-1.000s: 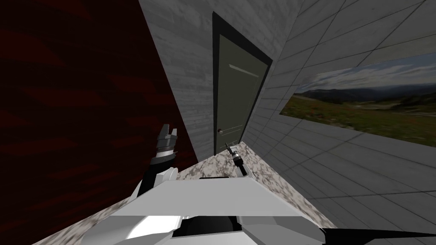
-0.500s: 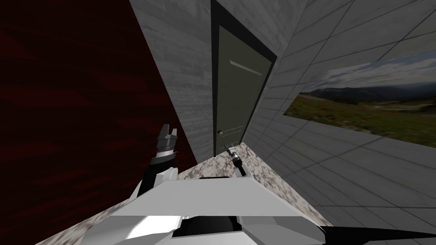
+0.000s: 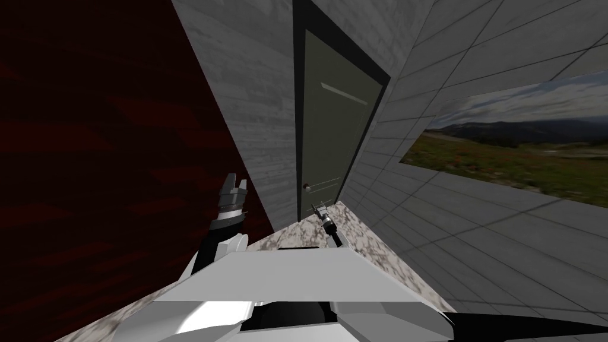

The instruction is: Pull the door open

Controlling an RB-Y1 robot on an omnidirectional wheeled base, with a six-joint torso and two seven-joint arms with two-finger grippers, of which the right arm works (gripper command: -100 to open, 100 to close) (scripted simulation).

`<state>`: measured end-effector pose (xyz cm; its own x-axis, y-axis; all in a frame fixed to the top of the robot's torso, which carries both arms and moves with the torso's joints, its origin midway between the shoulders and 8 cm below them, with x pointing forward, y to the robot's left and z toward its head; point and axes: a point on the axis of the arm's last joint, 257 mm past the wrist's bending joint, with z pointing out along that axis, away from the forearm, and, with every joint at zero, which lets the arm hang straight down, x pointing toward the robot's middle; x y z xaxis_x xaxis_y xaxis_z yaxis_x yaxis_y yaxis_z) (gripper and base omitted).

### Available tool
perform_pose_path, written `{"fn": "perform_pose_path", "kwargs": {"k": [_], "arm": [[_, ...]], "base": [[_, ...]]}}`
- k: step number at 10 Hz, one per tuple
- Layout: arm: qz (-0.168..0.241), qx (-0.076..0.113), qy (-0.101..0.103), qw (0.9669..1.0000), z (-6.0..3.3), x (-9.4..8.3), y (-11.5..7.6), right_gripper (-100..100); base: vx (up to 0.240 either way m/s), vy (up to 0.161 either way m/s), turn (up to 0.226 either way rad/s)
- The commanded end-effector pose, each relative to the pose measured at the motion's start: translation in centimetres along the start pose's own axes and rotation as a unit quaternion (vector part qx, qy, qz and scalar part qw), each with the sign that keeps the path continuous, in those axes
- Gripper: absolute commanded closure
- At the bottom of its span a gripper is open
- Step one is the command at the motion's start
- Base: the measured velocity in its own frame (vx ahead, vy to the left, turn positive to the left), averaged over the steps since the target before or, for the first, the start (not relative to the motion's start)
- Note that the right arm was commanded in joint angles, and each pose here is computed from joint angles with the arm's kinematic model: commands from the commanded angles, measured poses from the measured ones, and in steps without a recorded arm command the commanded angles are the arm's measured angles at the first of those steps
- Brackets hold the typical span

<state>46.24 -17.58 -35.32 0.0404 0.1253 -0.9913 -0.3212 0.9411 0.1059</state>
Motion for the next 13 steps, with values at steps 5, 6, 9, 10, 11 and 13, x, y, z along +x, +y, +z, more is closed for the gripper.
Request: {"fn": "perform_pose_path", "kwargs": {"k": [5,6,9,10,11,13], "arm": [[-0.032,-0.014,0.025,0.9991,-0.18,2.5,1.3,-100],[-0.038,-0.017,0.030,0.9987,-0.25,3.0,1.6,-100],[-0.051,-0.025,0.040,0.9976,-0.40,4.0,2.3,-100],[-0.047,-0.023,0.038,0.9979,-0.33,3.8,2.1,-100],[-0.055,-0.023,0.041,0.9974,-0.16,4.0,2.0,-100],[-0.060,-0.024,0.043,0.9970,0.15,4.2,2.3,-100]], "base": [[0.084,-0.028,0.018],[0.115,-0.037,0.028],[0.102,-0.027,0.012],[0.048,-0.006,0.004],[-0.003,-0.036,-0.106],[-0.010,-0.028,-0.083]]}}
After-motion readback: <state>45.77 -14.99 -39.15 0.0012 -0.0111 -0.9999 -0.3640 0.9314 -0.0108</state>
